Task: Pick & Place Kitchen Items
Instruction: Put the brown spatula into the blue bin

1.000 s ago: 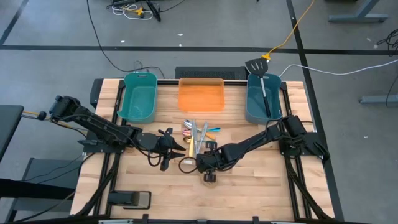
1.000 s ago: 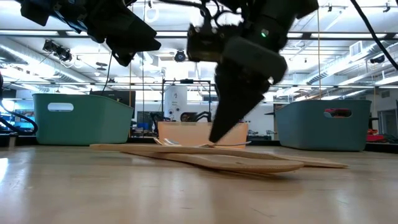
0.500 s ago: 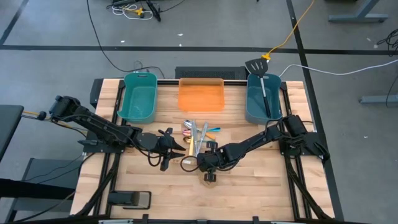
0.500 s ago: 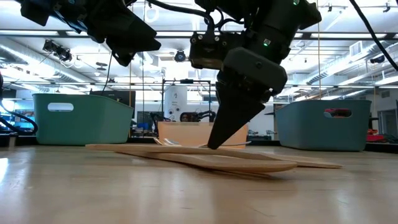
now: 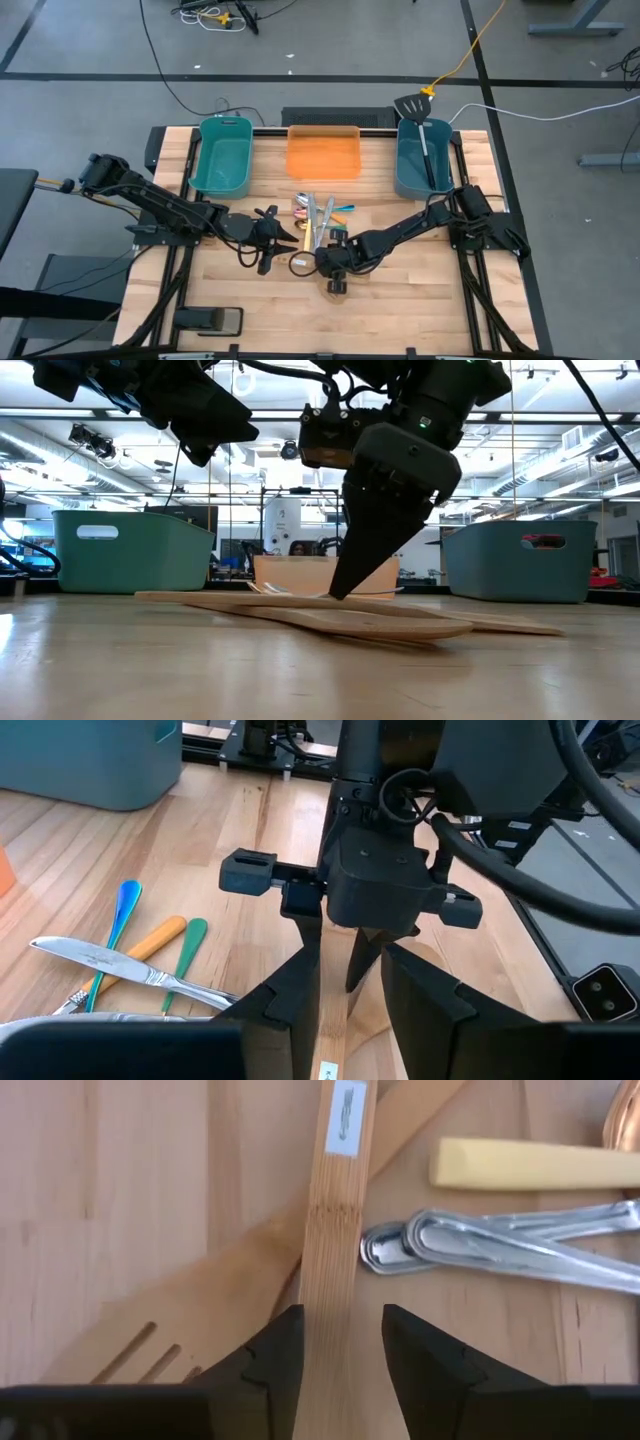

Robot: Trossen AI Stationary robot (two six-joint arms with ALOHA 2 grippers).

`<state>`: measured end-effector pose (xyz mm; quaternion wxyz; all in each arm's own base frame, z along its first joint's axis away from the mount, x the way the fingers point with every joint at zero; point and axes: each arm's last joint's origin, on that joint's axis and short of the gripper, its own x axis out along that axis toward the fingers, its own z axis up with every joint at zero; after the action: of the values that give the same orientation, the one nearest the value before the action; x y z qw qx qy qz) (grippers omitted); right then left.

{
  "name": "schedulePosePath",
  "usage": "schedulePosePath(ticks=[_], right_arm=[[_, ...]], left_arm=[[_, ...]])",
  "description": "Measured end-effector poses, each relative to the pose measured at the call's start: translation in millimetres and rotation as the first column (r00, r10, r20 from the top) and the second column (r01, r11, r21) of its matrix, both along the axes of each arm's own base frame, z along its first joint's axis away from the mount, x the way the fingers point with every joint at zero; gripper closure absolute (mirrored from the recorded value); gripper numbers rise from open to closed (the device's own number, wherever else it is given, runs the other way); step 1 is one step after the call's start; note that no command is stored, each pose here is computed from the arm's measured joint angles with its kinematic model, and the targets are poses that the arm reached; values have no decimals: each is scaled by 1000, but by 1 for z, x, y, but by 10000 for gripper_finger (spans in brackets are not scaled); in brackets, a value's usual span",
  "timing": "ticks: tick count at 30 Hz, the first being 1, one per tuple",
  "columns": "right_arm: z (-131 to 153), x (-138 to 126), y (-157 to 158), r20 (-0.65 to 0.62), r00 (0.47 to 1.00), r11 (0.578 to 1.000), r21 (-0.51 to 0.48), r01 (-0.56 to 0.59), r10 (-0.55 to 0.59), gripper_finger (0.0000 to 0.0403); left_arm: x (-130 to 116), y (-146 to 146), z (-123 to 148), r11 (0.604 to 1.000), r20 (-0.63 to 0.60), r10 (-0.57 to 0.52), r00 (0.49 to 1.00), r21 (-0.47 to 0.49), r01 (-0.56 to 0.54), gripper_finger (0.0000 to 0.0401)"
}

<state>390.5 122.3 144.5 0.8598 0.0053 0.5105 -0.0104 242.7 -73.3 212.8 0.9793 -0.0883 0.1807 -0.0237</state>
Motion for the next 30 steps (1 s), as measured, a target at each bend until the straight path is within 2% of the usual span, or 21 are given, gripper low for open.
schedulePosePath(ticks=[12,30], right_arm=[[0,0,2,0,1000,999,32,-5,5,254],[-4,-2,1,-32,999,1000,4,-2,2,254]], left_arm=[[0,0,0,1000,0,0,1000,0,0,286],[0,0,0,1000,0,0,1000,0,0,286]])
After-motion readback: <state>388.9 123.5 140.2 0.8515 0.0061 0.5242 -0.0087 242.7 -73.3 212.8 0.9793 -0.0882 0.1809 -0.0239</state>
